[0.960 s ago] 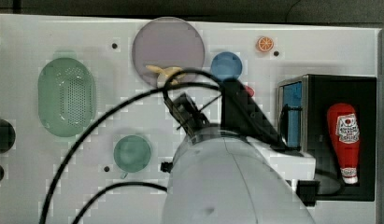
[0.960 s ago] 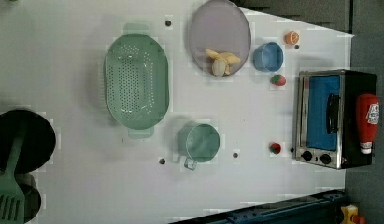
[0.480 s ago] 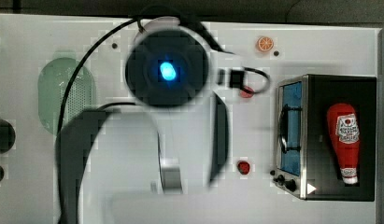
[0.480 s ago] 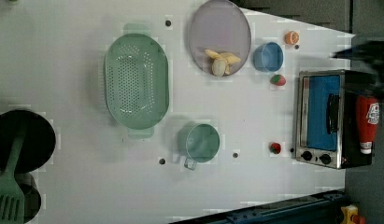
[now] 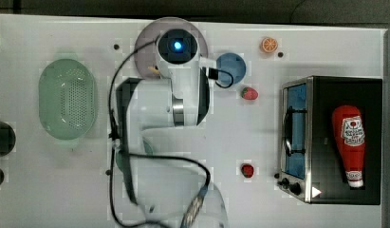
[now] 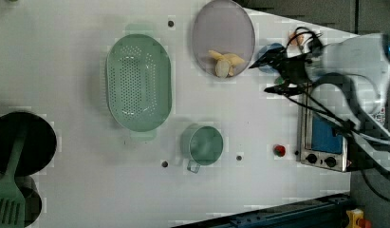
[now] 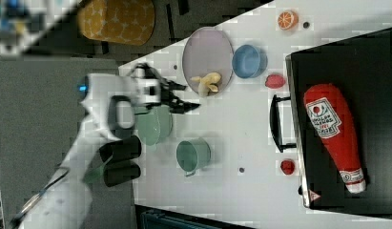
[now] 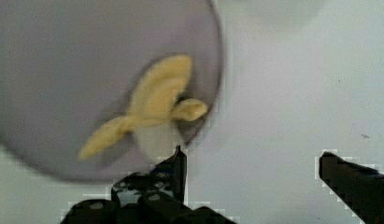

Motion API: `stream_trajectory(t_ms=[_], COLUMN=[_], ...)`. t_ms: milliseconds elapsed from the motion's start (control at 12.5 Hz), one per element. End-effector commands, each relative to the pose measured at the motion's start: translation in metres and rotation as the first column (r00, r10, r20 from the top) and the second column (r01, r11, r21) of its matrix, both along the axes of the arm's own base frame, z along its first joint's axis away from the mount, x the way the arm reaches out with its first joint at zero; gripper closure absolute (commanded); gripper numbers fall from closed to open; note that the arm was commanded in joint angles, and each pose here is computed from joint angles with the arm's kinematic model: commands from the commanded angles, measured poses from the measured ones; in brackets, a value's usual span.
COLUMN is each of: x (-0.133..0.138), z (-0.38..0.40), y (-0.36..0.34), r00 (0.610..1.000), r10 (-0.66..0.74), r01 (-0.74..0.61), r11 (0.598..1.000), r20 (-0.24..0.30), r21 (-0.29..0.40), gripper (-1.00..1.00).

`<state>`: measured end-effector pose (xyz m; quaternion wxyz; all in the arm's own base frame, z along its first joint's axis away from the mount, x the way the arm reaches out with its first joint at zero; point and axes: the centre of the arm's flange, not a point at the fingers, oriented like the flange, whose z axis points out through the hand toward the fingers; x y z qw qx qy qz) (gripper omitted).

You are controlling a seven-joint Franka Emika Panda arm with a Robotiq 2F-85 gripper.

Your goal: Pick banana from plate and place on table.

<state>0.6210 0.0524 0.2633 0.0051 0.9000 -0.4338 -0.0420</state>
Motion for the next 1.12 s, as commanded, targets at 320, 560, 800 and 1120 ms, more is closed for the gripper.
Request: stream_trajectory(t_ms=[320,560,800,1120], x=[0.036,0.045,0.051,0.055], z=[-0.002,-0.032,-0.065,-0.101], y=[0.026,0.04,0.045,0.046], r00=[0.958,0.94,0.942,0.933], r10=[-0.267,-0.328,-0.327,-0.352], r01=[0.269,0.333,0.332,0.357], r11=[0.963,0.942,0.941,0.933], r20=[0.102,0.096,0.083,0.083], r21=[-0.003,-0.043,-0.062,-0.057], gripper=[-1.0,-1.0,-1.0,-1.0])
